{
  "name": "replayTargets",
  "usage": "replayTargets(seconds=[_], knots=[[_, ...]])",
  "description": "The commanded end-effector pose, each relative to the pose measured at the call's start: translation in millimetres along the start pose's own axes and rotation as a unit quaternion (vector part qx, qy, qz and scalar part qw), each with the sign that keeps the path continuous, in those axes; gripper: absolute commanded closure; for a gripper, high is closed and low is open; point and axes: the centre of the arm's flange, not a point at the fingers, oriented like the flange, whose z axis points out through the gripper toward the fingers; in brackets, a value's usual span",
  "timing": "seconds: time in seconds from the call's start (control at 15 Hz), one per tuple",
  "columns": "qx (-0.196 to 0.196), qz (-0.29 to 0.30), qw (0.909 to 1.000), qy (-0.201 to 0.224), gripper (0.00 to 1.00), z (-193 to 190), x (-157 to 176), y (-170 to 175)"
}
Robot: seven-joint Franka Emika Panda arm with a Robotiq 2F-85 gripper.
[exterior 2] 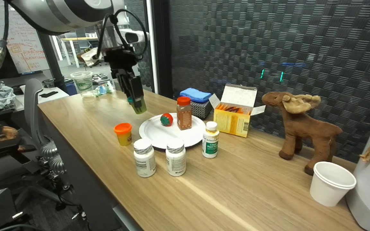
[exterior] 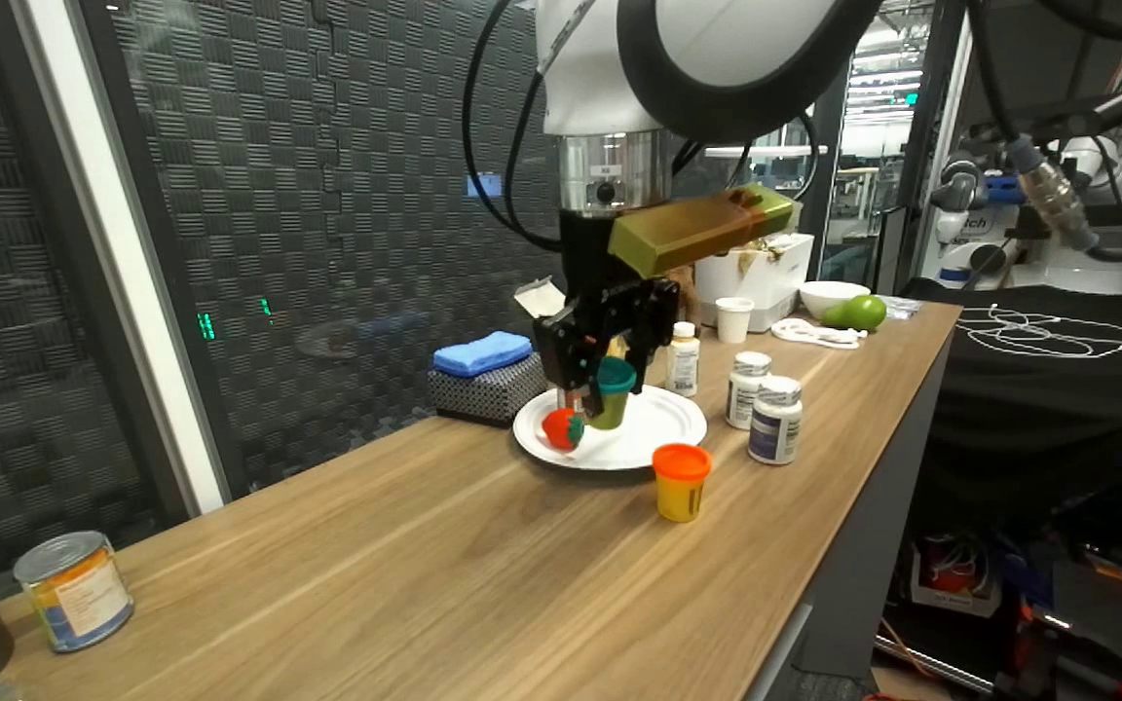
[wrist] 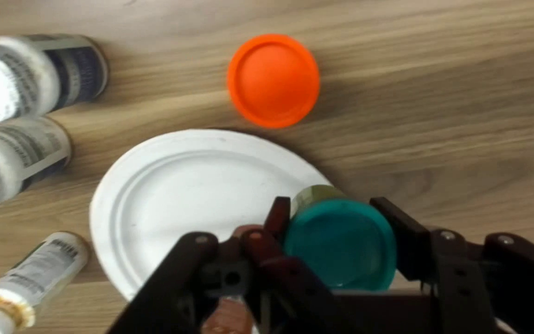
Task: Place the containers and orange toy on the white plate
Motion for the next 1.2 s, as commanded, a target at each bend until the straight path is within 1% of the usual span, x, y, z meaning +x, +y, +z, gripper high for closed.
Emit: replayTargets(seconds=[0.0,0.2,0.4,0.67,1.07,1.13], knots=[[-0.021,0.035,0.999,0.02,0.76,4,22,30],[-0.024,0.053,0.9982,0.01,0.76,24,34,49],[-0.013,0.061,0.998,-0.002,0.76,42,41,56],[0.009,0.062,0.9979,-0.015,0.76,56,46,48],[0.05,0.051,0.9969,-0.035,0.76,61,55,29],[0.05,0.048,0.9969,-0.036,0.76,62,57,27]])
